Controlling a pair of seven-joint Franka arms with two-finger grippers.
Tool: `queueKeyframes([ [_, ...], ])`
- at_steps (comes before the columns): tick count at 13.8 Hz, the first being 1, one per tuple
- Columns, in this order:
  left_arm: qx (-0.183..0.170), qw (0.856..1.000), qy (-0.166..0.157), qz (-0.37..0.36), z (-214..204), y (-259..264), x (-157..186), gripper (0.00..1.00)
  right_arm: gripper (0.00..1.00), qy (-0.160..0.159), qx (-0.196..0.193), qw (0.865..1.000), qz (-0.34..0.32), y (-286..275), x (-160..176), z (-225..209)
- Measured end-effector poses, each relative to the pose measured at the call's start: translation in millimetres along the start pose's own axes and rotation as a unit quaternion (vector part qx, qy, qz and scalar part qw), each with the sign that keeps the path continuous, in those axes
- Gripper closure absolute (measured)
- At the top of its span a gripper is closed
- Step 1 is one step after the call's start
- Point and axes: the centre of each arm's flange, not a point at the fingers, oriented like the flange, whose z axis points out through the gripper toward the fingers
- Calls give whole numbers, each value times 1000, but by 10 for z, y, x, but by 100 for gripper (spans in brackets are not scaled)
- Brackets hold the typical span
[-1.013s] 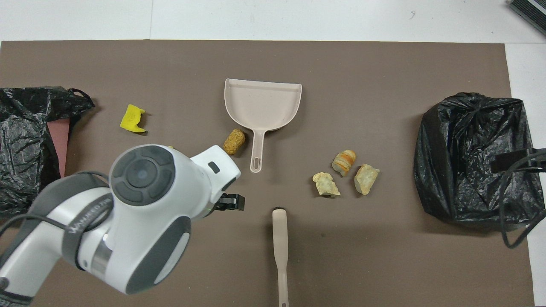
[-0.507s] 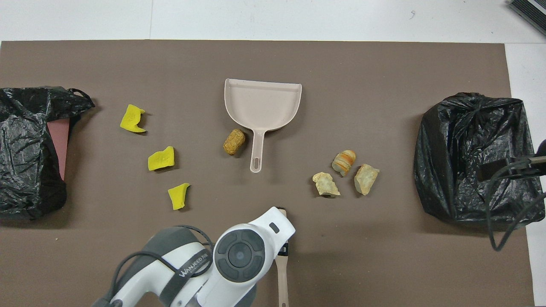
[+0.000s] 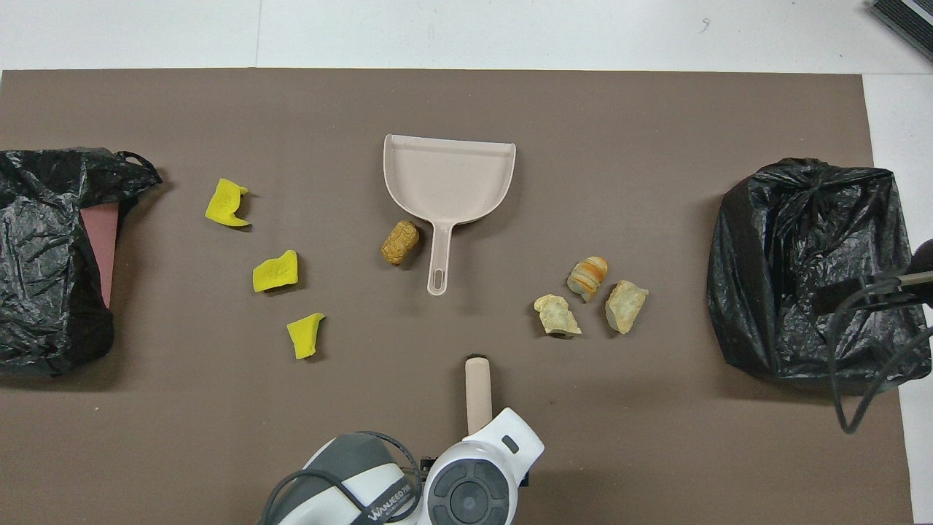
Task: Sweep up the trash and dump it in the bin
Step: 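Reach the left gripper to the beige brush handle and grasp it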
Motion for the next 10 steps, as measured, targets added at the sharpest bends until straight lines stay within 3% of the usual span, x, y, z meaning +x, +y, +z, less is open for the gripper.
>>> queueKeyframes([
  [2, 1, 1000, -6, -4, 74, 49, -47, 14, 0, -2, 1, 1000, -2, 60, -10, 18],
  [3, 2, 1000, -6, -6, 112, 69, -56, 14, 0, -2, 1, 1000, -1, 69, -14, 22],
  [4, 2, 1000, -8, -7, 149, 76, -51, 21, 0, -2, 1, 1000, -1, 71, -16, 22],
  [5, 1, 1000, -11, -10, 175, 77, -43, 39, 0, -2, 1, 1000, -1, 71, -19, 21],
  [6, -1, 1000, -14, -14, 187, 79, -40, 49, 0, -2, 1, 1000, -1, 71, -22, 19],
  [9, -3, 1000, -19, -23, 217, 82, -37, 53, 0, -2, 1, 1000, -1, 70, -27, 20],
  [10, -2, 999, -20, -25, 226, 82, -36, 61, 0, -2, 2, 1000, -1, 70, -27, 22],
])
